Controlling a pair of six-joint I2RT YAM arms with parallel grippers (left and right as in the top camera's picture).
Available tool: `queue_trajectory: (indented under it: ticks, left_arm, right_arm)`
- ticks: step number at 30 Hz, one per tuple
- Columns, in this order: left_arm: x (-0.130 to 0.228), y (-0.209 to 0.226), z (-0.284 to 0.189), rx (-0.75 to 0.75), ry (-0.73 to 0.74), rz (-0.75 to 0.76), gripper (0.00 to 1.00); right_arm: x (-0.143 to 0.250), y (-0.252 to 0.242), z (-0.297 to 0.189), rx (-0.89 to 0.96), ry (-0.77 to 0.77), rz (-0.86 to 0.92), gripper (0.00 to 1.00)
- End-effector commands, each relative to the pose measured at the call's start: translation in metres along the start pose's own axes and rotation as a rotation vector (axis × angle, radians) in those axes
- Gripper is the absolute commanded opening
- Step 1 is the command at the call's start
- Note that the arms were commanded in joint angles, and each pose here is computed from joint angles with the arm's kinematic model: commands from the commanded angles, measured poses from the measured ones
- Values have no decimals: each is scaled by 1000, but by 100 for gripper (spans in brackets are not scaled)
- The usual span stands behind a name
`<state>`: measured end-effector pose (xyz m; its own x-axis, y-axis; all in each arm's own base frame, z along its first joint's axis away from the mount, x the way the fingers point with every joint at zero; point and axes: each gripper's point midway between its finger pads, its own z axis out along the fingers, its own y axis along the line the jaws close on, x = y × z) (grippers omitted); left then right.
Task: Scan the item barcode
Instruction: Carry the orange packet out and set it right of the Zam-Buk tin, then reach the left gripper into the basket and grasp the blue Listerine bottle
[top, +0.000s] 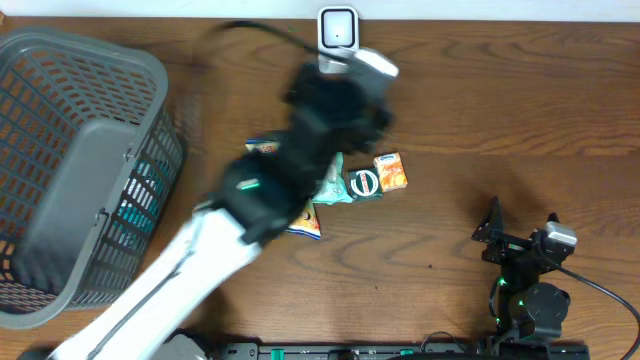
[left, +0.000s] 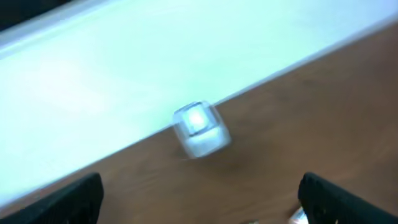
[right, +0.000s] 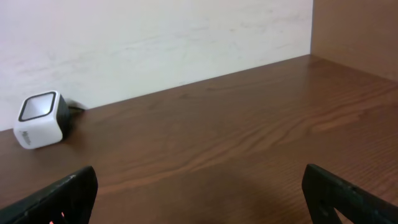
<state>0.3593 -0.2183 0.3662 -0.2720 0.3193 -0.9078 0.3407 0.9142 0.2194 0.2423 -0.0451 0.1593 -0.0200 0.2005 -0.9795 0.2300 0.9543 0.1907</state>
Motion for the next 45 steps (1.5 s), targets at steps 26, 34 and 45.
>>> queue_trajectory:
  ticks: [26, 34, 45]
  left_arm:
    - [262, 296, -107, -1458, 33, -1886, 98]
    - [328, 282, -58, -1613, 224, -1968, 98]
    - [393, 268, -25, -1777, 368, -1958, 98]
  right_arm:
    - [1, 1, 0, -2, 3, 3, 99]
    - [1, 1, 0, -2, 3, 3, 99]
    - [1, 1, 0, -2, 3, 3, 99]
